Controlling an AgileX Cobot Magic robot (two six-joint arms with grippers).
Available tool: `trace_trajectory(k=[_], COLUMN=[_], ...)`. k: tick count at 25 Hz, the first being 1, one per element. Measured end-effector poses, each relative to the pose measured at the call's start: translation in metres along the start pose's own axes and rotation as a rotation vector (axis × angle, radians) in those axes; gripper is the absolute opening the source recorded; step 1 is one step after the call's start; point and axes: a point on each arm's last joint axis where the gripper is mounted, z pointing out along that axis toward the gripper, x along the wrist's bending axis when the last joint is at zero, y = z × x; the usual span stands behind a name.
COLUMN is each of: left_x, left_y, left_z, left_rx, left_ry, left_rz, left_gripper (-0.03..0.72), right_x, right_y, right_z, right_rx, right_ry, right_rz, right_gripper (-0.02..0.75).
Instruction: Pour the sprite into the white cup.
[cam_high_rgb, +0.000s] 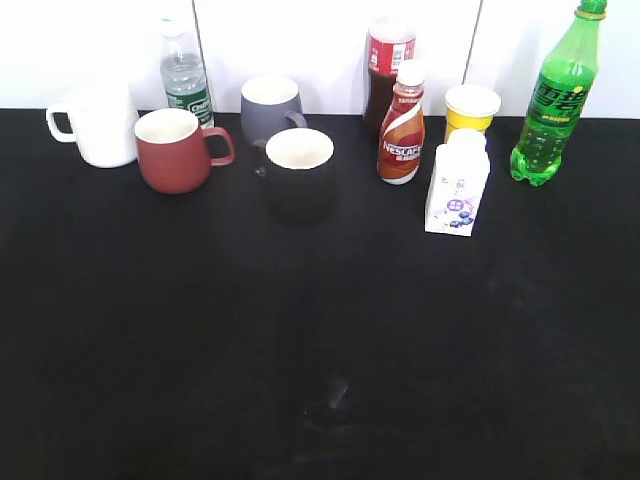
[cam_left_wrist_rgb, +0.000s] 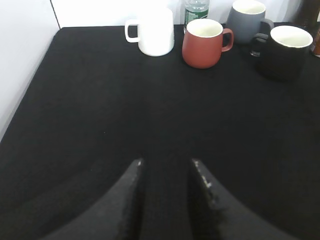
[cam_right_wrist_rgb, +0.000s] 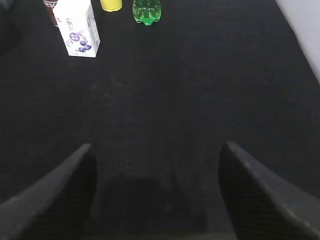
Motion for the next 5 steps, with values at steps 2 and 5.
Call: trace_trajectory(k=[2, 5], left_x=[0.0, 0.0], left_y=[0.0, 0.0], left_z=[0.0, 0.0], left_rx=[0.0, 0.0], left_ry=[0.0, 0.0], left_rz=[0.0, 0.0], left_gripper=[0.229, 0.228], right_x=[0.0, 0.0], right_y=[0.0, 0.0], right_z=[0.0, 0.0], right_rx=[0.0, 0.0], right_ry=[0.0, 0.0], right_rz=[0.0, 0.001], right_gripper=[0.567, 0.563])
